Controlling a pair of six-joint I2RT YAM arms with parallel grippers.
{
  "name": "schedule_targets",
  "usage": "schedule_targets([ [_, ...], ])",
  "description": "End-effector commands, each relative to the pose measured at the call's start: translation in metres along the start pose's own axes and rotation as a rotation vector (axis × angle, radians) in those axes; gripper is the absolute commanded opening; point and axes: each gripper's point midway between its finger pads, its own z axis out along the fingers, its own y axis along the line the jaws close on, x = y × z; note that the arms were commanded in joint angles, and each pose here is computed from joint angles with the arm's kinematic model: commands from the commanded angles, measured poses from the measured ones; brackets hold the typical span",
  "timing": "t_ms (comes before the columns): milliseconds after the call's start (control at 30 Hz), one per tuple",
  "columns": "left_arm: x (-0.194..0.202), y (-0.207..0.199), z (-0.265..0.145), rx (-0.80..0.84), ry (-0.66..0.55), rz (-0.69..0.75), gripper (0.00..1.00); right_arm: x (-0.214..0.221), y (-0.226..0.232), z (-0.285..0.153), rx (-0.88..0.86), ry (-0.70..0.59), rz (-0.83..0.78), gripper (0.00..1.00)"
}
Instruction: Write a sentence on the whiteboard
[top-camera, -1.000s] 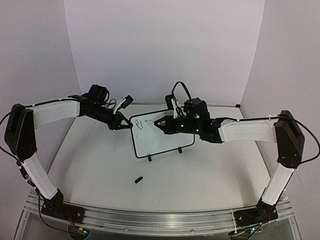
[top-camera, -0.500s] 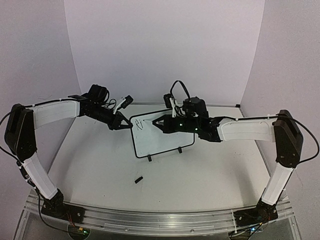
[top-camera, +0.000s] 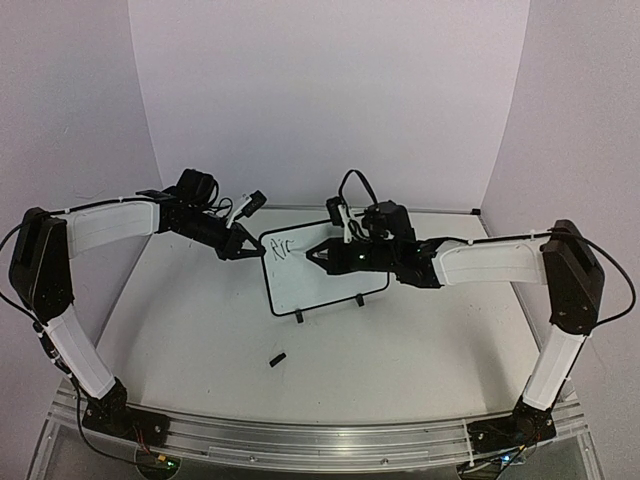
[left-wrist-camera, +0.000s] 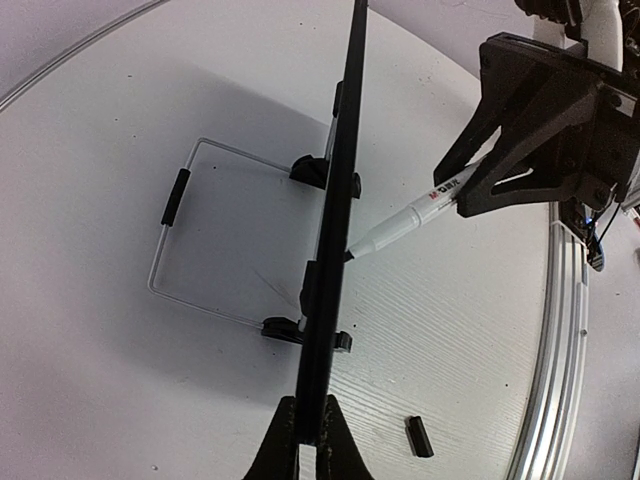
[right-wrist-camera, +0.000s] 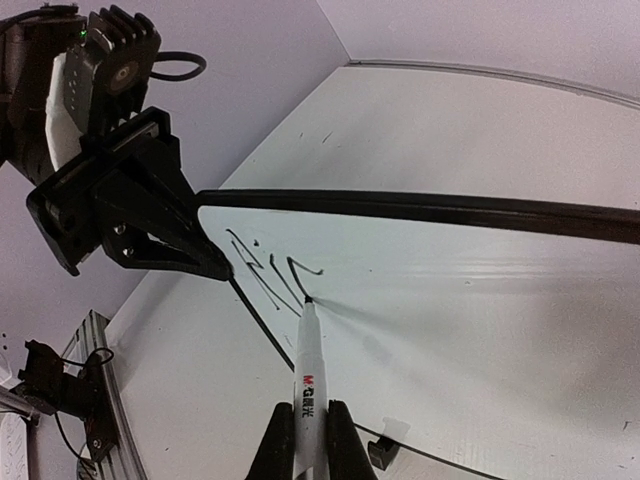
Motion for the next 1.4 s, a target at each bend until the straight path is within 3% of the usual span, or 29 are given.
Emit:
schedule_targets([
  [0, 0.026, 0.0, 0.01, -0.005, 0.106, -0.038, 0.0, -0.005, -0.012, -0.009, 0.071, -0.039, -0.008, 0.0],
  [333, 0.026, -0.001, 0.009, -0.003, 0.104, -0.036, 0.0, 0.002, -0.016, -0.015, 0.085, -0.029, -0.004, 0.0],
  [1033, 0.027, -0.001, 0.01, -0.005, 0.108, -0.036, 0.0, 0.002, 0.002, 0.015, 0.0, 0.008, -0.022, 0.0],
  [1367, 0.026, -0.002, 0.009, -0.005, 0.107, -0.035, 0.0, -0.023, 0.025, -0.045, -0.026, -0.093, -0.03, 0.0],
])
